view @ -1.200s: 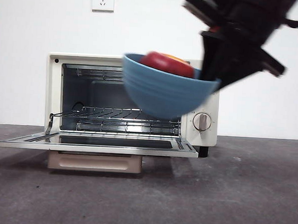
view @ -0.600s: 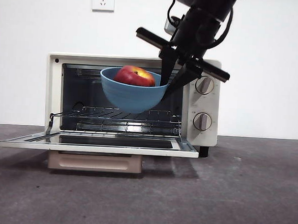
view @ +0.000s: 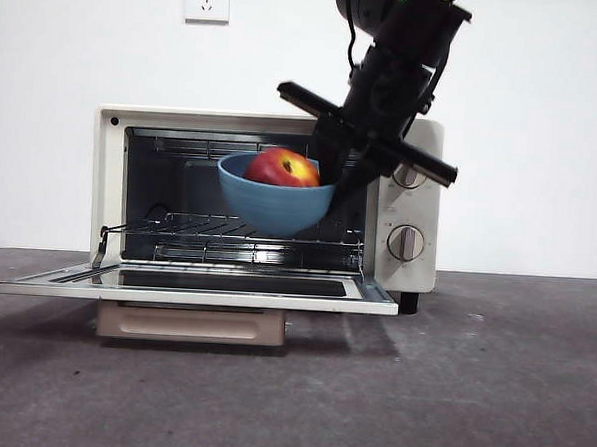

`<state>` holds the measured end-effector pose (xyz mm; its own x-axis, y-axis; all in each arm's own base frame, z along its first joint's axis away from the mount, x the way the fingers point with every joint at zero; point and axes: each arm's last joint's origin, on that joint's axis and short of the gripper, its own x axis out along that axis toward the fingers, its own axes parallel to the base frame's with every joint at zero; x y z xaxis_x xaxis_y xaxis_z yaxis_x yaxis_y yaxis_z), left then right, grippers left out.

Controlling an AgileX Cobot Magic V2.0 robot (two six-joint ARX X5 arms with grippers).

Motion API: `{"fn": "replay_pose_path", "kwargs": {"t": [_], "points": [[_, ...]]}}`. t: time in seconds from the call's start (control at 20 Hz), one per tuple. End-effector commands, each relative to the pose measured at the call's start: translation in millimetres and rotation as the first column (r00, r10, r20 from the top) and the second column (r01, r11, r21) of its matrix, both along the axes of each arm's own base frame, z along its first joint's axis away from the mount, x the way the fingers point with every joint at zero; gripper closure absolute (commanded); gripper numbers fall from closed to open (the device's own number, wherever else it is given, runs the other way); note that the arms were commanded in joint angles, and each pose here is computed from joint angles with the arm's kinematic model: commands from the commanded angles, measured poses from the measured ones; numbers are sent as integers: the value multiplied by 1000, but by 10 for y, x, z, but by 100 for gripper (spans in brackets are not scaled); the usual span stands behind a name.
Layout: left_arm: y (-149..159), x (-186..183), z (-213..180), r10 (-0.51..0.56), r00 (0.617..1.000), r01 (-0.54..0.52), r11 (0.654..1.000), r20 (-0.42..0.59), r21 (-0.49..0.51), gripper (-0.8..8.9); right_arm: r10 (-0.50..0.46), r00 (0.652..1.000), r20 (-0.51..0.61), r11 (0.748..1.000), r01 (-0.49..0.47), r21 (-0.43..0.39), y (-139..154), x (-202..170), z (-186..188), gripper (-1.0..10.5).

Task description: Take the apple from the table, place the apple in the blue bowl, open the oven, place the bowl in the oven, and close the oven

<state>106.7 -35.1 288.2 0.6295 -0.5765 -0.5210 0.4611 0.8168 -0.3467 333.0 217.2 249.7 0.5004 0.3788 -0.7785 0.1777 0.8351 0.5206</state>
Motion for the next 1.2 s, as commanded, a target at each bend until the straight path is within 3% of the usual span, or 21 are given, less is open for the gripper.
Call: {"fn": "replay_pose_path", "kwargs": {"t": [0.05, 0.25, 0.45, 0.75, 1.2], "points": [[-16, 5, 21, -17, 1000, 17, 1000, 9, -4, 807, -52, 999, 11, 998, 51, 33, 62, 74, -3, 944], [-30, 0, 21, -30, 999, 30, 1000, 10, -4, 807, -90, 996, 25, 994, 88, 68, 66, 135, -25, 944], [-31, -1, 21, -31, 999, 31, 999, 10, -4, 807, -123, 991, 47, 992, 121, 41, 49, 147, -29, 944], [-31, 0, 20, -31, 999, 31, 1000, 9, -4, 807, -124, 987, 105, 989, 115, 89, 83, 188, 23, 901], [-31, -2, 17, -31, 999, 31, 1000, 5, -4, 807, -108, 986, 125, 991, 98, 86, 88, 196, 33, 827]]}}
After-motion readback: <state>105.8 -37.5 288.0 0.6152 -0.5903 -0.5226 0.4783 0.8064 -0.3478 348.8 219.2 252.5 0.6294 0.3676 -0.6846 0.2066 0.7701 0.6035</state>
